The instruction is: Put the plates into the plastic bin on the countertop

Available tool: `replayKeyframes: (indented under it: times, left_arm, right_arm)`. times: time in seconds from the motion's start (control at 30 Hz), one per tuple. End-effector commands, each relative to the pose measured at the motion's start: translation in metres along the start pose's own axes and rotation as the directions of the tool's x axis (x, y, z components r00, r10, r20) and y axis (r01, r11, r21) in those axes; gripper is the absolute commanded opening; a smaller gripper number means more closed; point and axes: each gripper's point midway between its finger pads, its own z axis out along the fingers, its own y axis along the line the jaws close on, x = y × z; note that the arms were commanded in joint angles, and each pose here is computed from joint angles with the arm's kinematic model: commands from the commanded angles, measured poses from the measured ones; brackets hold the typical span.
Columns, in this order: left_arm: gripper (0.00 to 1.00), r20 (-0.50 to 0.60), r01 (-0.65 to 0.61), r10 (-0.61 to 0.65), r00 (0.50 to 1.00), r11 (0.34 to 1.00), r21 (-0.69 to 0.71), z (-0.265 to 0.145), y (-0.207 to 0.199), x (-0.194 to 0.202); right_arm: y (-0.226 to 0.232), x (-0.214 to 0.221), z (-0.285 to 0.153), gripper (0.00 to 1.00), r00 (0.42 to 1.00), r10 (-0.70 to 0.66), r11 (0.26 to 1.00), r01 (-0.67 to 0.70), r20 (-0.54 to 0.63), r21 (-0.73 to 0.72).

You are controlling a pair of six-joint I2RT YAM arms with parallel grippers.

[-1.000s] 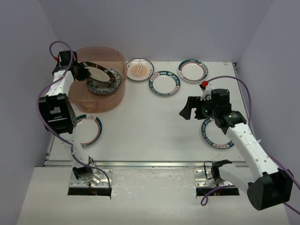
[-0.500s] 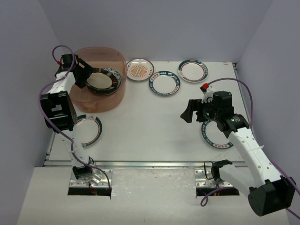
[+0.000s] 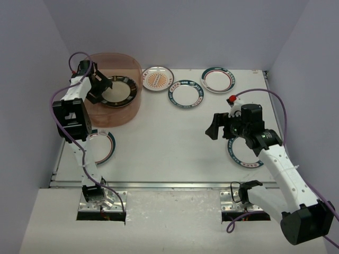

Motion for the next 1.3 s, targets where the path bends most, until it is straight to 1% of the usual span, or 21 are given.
replayKeyframes:
  times: [0.0, 0.1, 0.2, 0.23, 0.27, 0.33, 0.43, 0.53, 0.57, 0.6, 0.67, 0.73, 0.8, 0.83, 0.9, 0.97, 1.0, 1.07, 1.1, 1.2, 1.27]
  left_arm:
    - [1.00, 0.083, -0.079, 0.073, 0.994, 0.994, 0.071, -0.043, -0.023, -0.019]
    - [1.00, 0.045, -0.137, 0.135, 0.990, 0.990, 0.040, -0.040, -0.027, -0.011]
    - [1.00, 0.010, -0.165, 0.165, 0.986, 0.983, 0.080, -0.041, -0.035, -0.002]
    - [1.00, 0.006, -0.168, 0.168, 0.986, 0.982, 0.084, -0.041, -0.035, 0.000]
    - [1.00, 0.005, -0.171, 0.172, 0.985, 0.982, 0.081, -0.043, -0.035, 0.002]
    - [1.00, 0.032, -0.172, 0.170, 0.985, 0.981, 0.084, -0.057, -0.036, -0.001]
    - [1.00, 0.124, -0.174, 0.159, 0.979, 0.978, 0.115, -0.100, -0.045, -0.014]
    - [1.00, 0.314, -0.205, 0.126, 0.941, 0.951, 0.233, -0.203, -0.063, -0.028]
    - [1.00, 0.333, -0.217, 0.126, 0.934, 0.943, 0.254, -0.215, -0.064, -0.023]
    - [1.00, 0.361, -0.248, 0.133, 0.923, 0.924, 0.292, -0.233, -0.068, -0.014]
    - [1.00, 0.485, -0.343, 0.113, 0.867, 0.841, 0.418, -0.315, -0.073, 0.011]
    - [1.00, 0.551, -0.413, 0.094, 0.829, 0.767, 0.491, -0.360, -0.059, 0.036]
    - [1.00, 0.565, -0.435, 0.060, 0.823, 0.706, 0.558, -0.379, -0.042, 0.062]
    - [1.00, 0.547, -0.475, 0.082, 0.833, 0.612, 0.632, -0.391, -0.042, 0.087]
    - [1.00, 0.533, -0.507, 0.108, 0.839, 0.511, 0.695, -0.395, -0.033, 0.120]
    - [1.00, 0.521, -0.523, 0.149, 0.841, 0.473, 0.709, -0.393, -0.021, 0.142]
    - [1.00, 0.519, -0.525, 0.160, 0.839, 0.486, 0.699, -0.388, -0.015, 0.145]
    - [1.00, 0.509, -0.522, 0.186, 0.840, 0.534, 0.665, -0.375, -0.002, 0.149]
    - [1.00, 0.505, -0.526, 0.204, 0.839, 0.543, 0.654, -0.369, 0.003, 0.153]
    - [1.00, 0.493, -0.536, 0.239, 0.837, 0.540, 0.649, -0.361, 0.008, 0.161]
    - [1.00, 0.482, -0.536, 0.253, 0.839, 0.544, 0.646, -0.356, 0.011, 0.165]
  right_arm:
    - [0.002, -0.017, 0.002, 0.99, 0.998, -0.008, 1.000, 0.009, 0.057, -0.003]
    - [-0.002, -0.014, 0.014, 0.99, 0.997, 0.069, 0.998, -0.070, 0.042, 0.012]
    - [-0.014, -0.008, 0.024, 0.99, 0.985, 0.164, 0.983, -0.168, 0.060, 0.070]
    - [-0.013, -0.017, 0.026, 0.99, 0.975, 0.188, 0.979, -0.196, 0.120, 0.058]
    - [-0.017, -0.002, 0.033, 0.99, 0.964, 0.242, 0.967, -0.249, 0.113, 0.060]
    - [-0.013, -0.015, 0.040, 0.99, 0.950, 0.249, 0.967, -0.254, 0.186, 0.003]
    - [-0.010, -0.013, 0.062, 0.99, 0.946, 0.291, 0.957, -0.289, 0.144, -0.035]
    - [-0.012, -0.032, 0.094, 0.99, 0.937, 0.333, 0.942, -0.327, 0.106, -0.070]
    - [-0.014, -0.025, 0.108, 0.99, 0.934, 0.350, 0.936, -0.345, 0.067, -0.073]
    - [-0.018, -0.025, 0.122, 0.99, 0.922, 0.385, 0.920, -0.381, 0.038, -0.092]
    - [-0.031, -0.047, 0.149, 0.99, 0.885, 0.465, 0.877, -0.454, 0.038, -0.156]
    - [-0.051, -0.056, 0.172, 0.99, 0.857, 0.514, 0.851, -0.505, 0.034, -0.140]
    - [-0.072, -0.068, 0.201, 0.99, 0.842, 0.537, 0.842, -0.532, 0.049, -0.084]
    - [-0.081, -0.084, 0.213, 0.99, 0.841, 0.536, 0.844, -0.532, 0.077, -0.069]
    - [-0.102, -0.071, 0.238, 0.99, 0.809, 0.584, 0.810, -0.586, 0.066, 0.003]
    - [-0.121, -0.072, 0.254, 0.99, 0.771, 0.633, 0.769, -0.636, 0.069, 0.065]
    - [-0.127, -0.070, 0.260, 0.98, 0.759, 0.648, 0.754, -0.652, 0.070, 0.083]
    - [-0.139, -0.062, 0.274, 0.93, 0.740, 0.669, 0.731, -0.672, 0.069, 0.118]
    - [-0.144, -0.060, 0.283, 0.86, 0.735, 0.675, 0.725, -0.677, 0.067, 0.125]
    - [-0.149, -0.051, 0.300, 0.51, 0.725, 0.688, 0.717, -0.685, 0.022, 0.127]
    - [-0.150, -0.045, 0.301, 0.42, 0.722, 0.691, 0.714, -0.687, 0.017, 0.135]
